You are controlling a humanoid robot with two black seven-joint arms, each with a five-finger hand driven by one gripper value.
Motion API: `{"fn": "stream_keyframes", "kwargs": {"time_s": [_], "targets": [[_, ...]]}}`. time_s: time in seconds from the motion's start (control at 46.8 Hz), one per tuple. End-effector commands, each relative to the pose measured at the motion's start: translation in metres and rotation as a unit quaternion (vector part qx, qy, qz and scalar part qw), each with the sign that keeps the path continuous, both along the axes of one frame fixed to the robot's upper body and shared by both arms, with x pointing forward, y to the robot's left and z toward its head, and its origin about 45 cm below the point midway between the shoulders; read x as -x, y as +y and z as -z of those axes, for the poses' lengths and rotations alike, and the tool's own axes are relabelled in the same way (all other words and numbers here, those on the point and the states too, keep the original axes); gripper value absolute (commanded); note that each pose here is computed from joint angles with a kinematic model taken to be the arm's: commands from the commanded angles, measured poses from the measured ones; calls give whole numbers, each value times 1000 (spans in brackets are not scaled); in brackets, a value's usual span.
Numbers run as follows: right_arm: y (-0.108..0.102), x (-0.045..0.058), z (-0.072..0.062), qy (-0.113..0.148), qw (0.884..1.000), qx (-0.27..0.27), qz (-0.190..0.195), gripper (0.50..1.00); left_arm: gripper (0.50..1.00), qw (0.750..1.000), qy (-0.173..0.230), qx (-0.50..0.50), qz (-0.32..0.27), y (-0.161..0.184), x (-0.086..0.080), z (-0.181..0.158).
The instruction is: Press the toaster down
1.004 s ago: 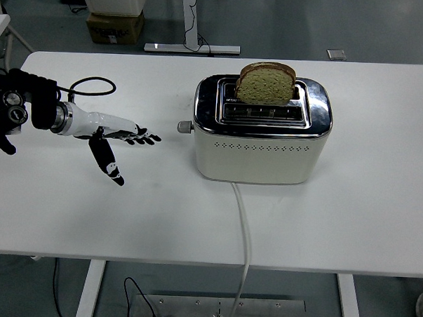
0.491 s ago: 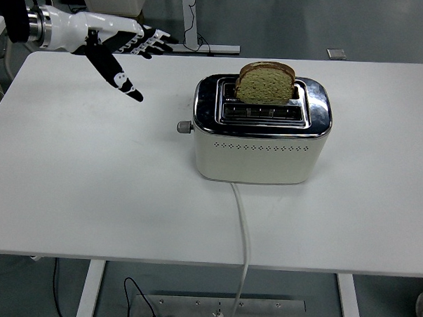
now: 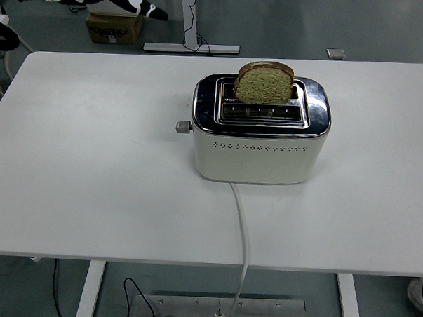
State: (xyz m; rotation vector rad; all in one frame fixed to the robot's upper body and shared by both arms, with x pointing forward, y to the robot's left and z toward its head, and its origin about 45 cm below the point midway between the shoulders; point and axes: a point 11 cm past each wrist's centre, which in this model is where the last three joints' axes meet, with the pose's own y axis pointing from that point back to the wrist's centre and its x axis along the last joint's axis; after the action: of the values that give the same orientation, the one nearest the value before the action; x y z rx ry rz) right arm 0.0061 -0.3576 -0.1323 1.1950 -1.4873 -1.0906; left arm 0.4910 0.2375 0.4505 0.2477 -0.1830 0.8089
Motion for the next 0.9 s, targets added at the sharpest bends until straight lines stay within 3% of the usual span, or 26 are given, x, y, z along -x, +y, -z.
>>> {"fn": "stream_keyframes", "kwargs": {"time_s": [0.0,0.256,0.449,0.726,0.876], "targets": [[0,0,0,0,1000,0,0,1000,1000,998,5,59,-16,5,-6,-4],[0,0,0,-1,1000,0,2,998,1000,978,30,192,-83,27,-23,7],[0,0,0,-1,1000,0,3,998,1000,955,66,259,-131,48,-30,40],[0,-1,0,-1,1000,0,-1,998,1000,918,61,331,-211,97,-24,91],[0,-1,0,-1,1000,0,-1,1000,1000,909,78,331,-243,110,-18,119]]}}
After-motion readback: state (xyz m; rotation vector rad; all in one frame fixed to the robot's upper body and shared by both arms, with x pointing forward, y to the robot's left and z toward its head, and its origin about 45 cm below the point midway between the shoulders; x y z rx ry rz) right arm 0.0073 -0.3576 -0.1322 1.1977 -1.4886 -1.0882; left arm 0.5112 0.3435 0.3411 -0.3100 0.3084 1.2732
